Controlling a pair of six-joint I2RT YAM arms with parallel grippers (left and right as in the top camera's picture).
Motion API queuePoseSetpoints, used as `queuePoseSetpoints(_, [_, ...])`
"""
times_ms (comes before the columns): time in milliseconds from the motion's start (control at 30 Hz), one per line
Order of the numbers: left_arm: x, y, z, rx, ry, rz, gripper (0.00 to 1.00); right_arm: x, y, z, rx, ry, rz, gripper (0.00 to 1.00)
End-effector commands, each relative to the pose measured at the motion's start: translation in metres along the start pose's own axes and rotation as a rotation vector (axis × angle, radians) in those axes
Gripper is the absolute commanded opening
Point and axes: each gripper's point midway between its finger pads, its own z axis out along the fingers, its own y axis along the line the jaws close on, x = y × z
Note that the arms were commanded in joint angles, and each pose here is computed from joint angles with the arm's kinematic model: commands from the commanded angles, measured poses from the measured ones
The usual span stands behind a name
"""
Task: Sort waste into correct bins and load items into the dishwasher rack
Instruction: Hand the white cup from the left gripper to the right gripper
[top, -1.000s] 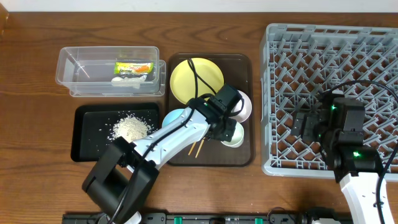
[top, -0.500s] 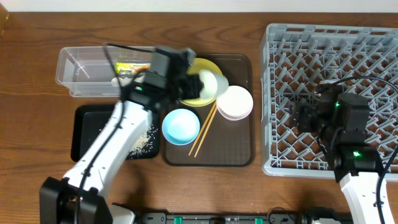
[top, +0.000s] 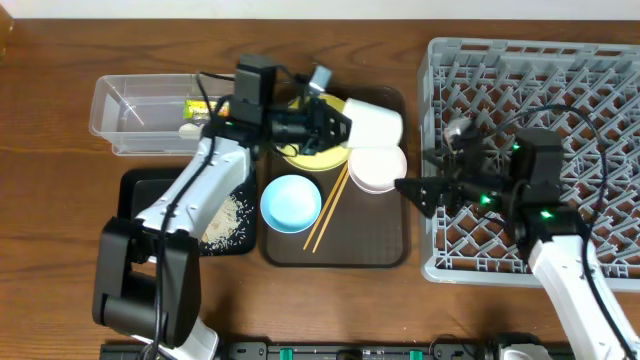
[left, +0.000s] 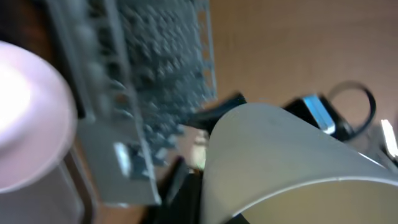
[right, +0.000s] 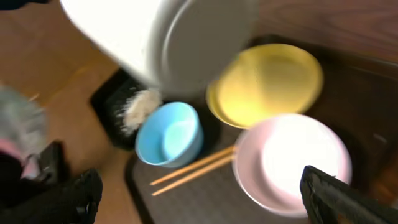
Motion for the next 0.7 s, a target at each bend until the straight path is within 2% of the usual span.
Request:
queuePoseSetpoints(0, [0.026,-0.02,0.012,0.084,0.124,-0.011,0.06,-0.008,0.022,0.007,-0.13,-0.016,-0.074,0.99])
queuePoseSetpoints(133, [0.04,-0.027,0.024,0.106,0.182,-0.005,0.06,-0.02,0.021,0.008,-0.128,-0.059,-0.138,0.99])
queuePoseSetpoints(367, [0.045,-0.028,0.029,0.107,0.197,-0.002,0.07,-0.041,0.024,0.005,-0.128,-0.133,-0.248,0.95])
queuePoseSetpoints(667, [0.045,-0.028,0.029,0.107,0.197,-0.002,0.06,-0.048,0.049,-0.005,-0.276,-0.173,-0.334,0.85])
